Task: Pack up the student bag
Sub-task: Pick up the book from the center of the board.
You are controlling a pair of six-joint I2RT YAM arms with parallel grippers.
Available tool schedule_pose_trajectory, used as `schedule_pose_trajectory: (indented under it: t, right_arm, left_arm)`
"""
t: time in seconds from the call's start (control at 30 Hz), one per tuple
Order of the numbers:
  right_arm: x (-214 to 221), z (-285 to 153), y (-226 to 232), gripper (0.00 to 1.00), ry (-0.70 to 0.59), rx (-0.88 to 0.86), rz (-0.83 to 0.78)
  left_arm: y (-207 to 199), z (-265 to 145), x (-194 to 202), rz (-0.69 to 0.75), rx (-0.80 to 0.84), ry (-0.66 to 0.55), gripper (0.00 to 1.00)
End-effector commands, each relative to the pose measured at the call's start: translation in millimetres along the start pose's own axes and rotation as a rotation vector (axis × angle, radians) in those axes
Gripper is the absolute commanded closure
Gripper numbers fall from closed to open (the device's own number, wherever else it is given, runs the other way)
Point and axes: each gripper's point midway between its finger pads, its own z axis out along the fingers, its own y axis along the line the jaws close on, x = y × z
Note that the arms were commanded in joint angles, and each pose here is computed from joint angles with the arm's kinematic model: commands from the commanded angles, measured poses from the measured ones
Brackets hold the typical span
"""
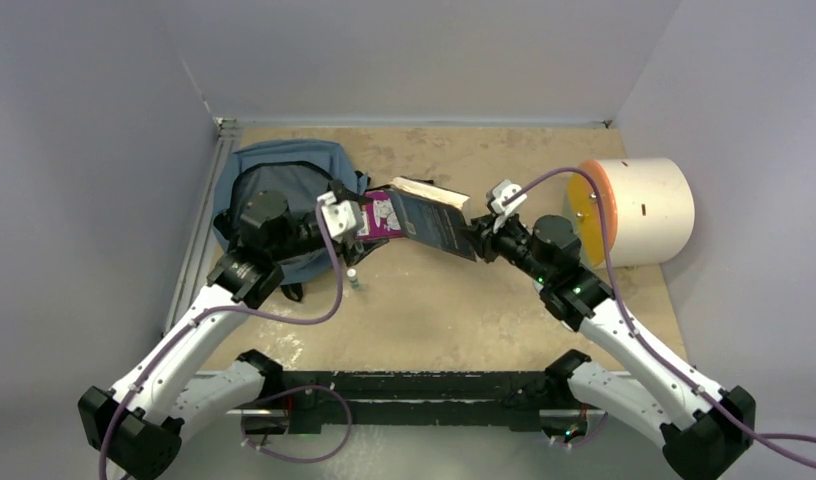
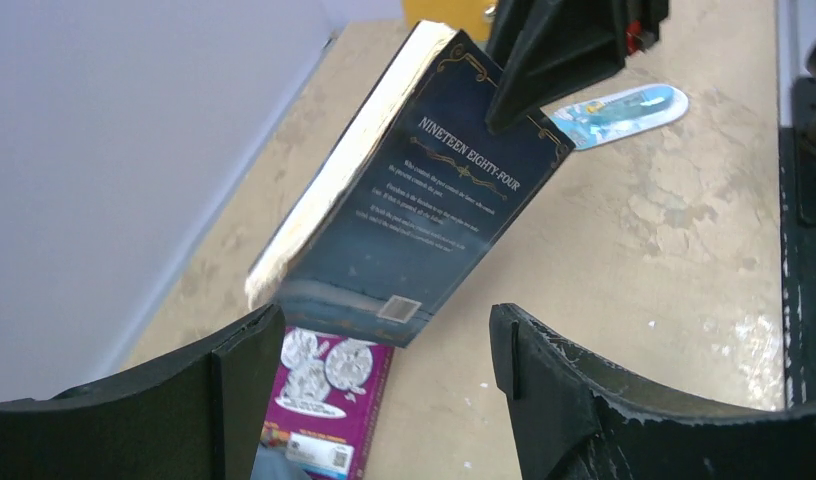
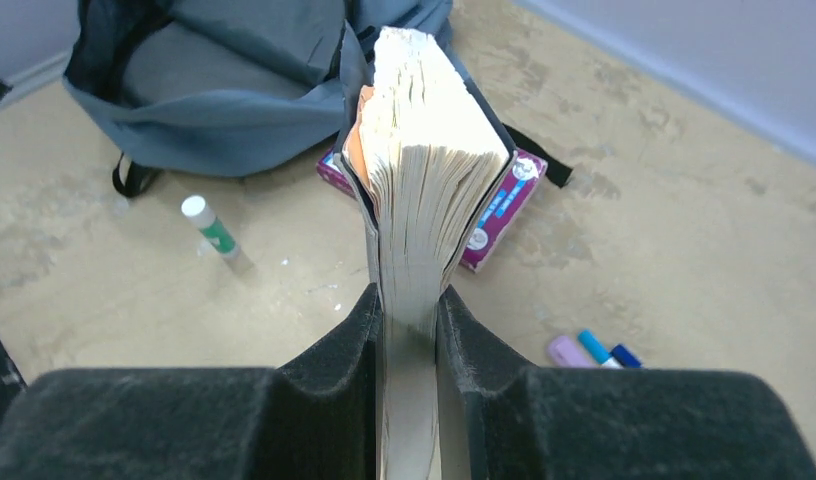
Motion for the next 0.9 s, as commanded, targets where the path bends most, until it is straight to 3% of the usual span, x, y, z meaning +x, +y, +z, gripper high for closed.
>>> schedule_pose_trajectory:
  t: [0.0,0.2,0.5,0.87]
  right_arm:
    - [-79.5,-26.8,20.7,1.00,-0.248,-0.113,-0.311]
    - [-94.9,-40.4,30.1,1.00,-0.276,-0.161,-0.456]
    - [-107.4,-54.8,42.6,1.00,-0.337,-0.212,-0.519]
    - [-93.0,-62.8,59.1,1.00,-0.321,-0.318,-0.580]
  left_arm:
    - [-20.6,-1.5,-27.3,0.238,0.156,-0.122,0.25]
    - [-27.9,15.8,-40.0,0.241,0.274,-0.158,0.25]
    - [-44.8,52.4,-29.3,0.191,0.405,-0.138,0.24]
    - [-29.7,70.0,-31.8,0.194,0.360,-0.122,0.23]
